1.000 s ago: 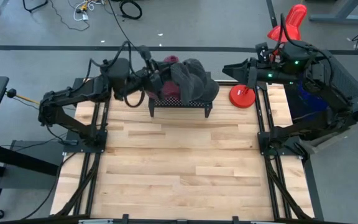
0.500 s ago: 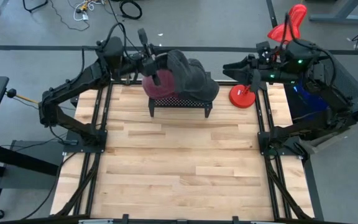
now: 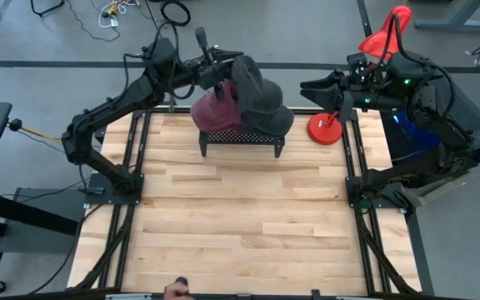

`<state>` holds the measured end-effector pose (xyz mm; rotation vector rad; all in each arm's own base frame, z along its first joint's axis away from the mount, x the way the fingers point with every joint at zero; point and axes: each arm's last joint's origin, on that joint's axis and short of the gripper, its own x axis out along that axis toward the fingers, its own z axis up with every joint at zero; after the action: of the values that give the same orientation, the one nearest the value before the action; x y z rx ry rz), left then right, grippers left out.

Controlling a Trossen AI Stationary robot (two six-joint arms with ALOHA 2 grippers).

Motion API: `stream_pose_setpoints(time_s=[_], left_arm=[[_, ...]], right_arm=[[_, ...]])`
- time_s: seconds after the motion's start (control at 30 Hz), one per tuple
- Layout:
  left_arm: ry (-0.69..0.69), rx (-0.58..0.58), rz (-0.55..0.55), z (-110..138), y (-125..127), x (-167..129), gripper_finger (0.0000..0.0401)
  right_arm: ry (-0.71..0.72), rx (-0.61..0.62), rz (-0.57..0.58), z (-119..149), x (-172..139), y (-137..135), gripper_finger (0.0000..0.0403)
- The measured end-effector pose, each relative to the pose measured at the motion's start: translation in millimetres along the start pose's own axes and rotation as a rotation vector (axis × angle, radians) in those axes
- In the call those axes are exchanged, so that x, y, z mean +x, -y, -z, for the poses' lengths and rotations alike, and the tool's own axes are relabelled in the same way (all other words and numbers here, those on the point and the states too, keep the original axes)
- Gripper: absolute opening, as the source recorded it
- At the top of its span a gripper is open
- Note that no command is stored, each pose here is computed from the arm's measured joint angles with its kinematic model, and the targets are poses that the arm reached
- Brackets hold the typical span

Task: Pick & Place hat
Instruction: Put the black cap on top of the stacked black caps on the shelf

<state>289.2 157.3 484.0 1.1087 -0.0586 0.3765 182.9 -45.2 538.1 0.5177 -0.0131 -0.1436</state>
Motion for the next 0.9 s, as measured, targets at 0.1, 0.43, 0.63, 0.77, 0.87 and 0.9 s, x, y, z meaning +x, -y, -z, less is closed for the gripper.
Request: stream_pose_setpoints(time_s=[0.1, 0.43, 0.63, 0.77, 0.87, 0.9], left_arm=[[0.005, 0.006, -0.001, 12, 4, 8, 0.005], [0.045, 0.018, -0.035, 43, 28, 40, 0.005], [0.009, 0.036, -0.08, 62, 42, 54, 0.005], [0.003, 0.042, -0.082, 72, 49, 59, 0.005], [-0.004, 0.04, -0.058, 79, 53, 61, 0.005], [0.013, 0.043, -0.067, 79, 54, 62, 0.0051]], right_arm=[[-0.001, -0.003, 0.001, 0, 0, 0, 0.0204], [-0.015, -0.021, 0.079, 3, 1, 4, 0.0204], [-0.016, -0.034, 0.107, 4, 1, 5, 0.0204], [-0.02, -0.035, 0.109, 5, 1, 6, 0.0204], [-0.034, -0.037, 0.116, 6, 1, 6, 0.0204], [-0.039, -0.037, 0.119, 7, 1, 7, 0.0204]])
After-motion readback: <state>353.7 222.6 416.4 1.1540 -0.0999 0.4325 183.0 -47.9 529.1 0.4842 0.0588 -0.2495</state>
